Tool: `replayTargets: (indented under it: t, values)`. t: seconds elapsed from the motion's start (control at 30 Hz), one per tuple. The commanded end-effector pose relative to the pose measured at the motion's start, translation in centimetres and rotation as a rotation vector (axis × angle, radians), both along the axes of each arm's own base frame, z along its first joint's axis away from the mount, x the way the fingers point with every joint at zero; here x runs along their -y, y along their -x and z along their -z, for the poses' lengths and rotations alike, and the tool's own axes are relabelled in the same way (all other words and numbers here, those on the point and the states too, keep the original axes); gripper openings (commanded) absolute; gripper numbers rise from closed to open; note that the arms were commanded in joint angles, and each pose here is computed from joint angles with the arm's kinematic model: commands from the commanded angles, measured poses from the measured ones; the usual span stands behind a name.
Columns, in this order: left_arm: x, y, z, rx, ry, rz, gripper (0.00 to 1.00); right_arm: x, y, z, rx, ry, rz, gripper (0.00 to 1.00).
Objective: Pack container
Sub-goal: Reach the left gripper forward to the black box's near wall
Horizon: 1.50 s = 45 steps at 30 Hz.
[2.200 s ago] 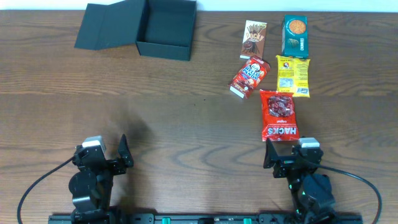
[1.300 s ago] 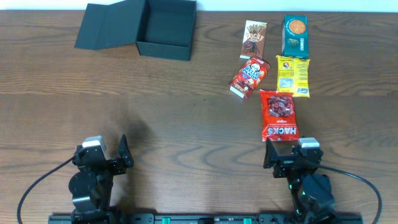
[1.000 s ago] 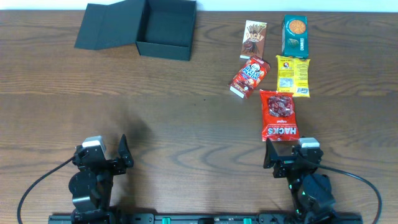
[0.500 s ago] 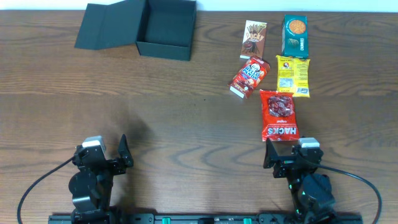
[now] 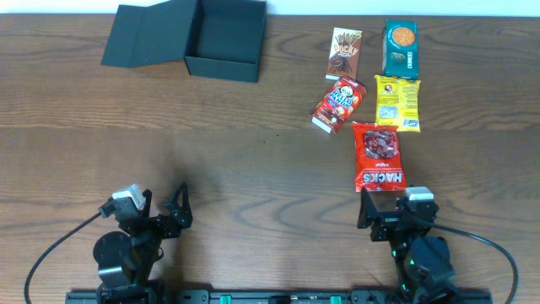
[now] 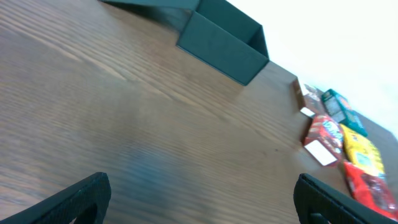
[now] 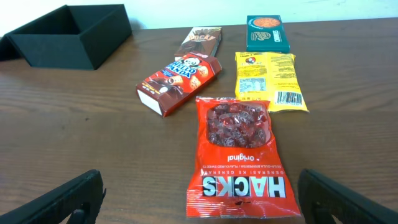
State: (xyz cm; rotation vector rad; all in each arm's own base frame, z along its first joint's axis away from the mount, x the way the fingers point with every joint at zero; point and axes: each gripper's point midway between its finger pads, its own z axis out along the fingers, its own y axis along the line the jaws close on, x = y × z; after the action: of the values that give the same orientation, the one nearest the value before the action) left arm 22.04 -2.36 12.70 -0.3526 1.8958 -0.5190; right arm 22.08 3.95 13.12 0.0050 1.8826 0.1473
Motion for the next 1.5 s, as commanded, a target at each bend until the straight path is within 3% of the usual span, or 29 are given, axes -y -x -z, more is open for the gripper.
replayTargets:
  t: [0.0, 0.27, 0.47, 0.63, 0.9, 1.03, 1.2, 1.37, 1.47]
  values:
    - [1.2, 0.1, 0.4, -0.009, 0.068, 0.054, 0.95, 0.3, 0.0, 0.3, -0.001, 0.019, 0.006, 0.99]
    - [1.6, -1.1, -3.7, 0.171, 0.028, 0.099, 0.95, 0.3, 0.0, 0.3, -0.001, 0.019, 0.006, 0.99]
    - [0.8, -3.6, -3.7, 0.116, 0.032, 0.074, 0.95, 0.3, 0.0, 0.3, -0.001, 0.019, 0.006, 0.99]
    - [0.0, -8.2, -4.4, -0.017, 0.082, 0.051, 0.95, 0.3, 0.0, 0.3, -0.001, 0.019, 0.006, 0.99]
    - [3.6, -18.8, -6.0, -0.174, 0.147, 0.102, 0.95, 0.3, 0.0, 0.3, -0.001, 0.019, 0.006, 0.99]
    - [5.7, -23.8, -5.1, -0.304, 0.282, -0.001, 0.95, 0.3, 0.0, 0.3, -0.001, 0.019, 0.006, 0.99]
    - [7.0, -28.0, -3.5, -0.417, 0.491, -0.116, 0.96, 0.3, 0.0, 0.3, -0.001, 0.019, 0.006, 0.99]
    - [8.8, -32.5, -2.5, -0.432, 0.52, -0.131, 0.96, 0.3, 0.0, 0.3, -0.001, 0.019, 0.006, 0.99]
    - [9.4, -33.9, -1.1, -0.486, 0.512, -0.158, 0.96, 0.3, 0.0, 0.3, -0.001, 0.019, 0.006, 0.99]
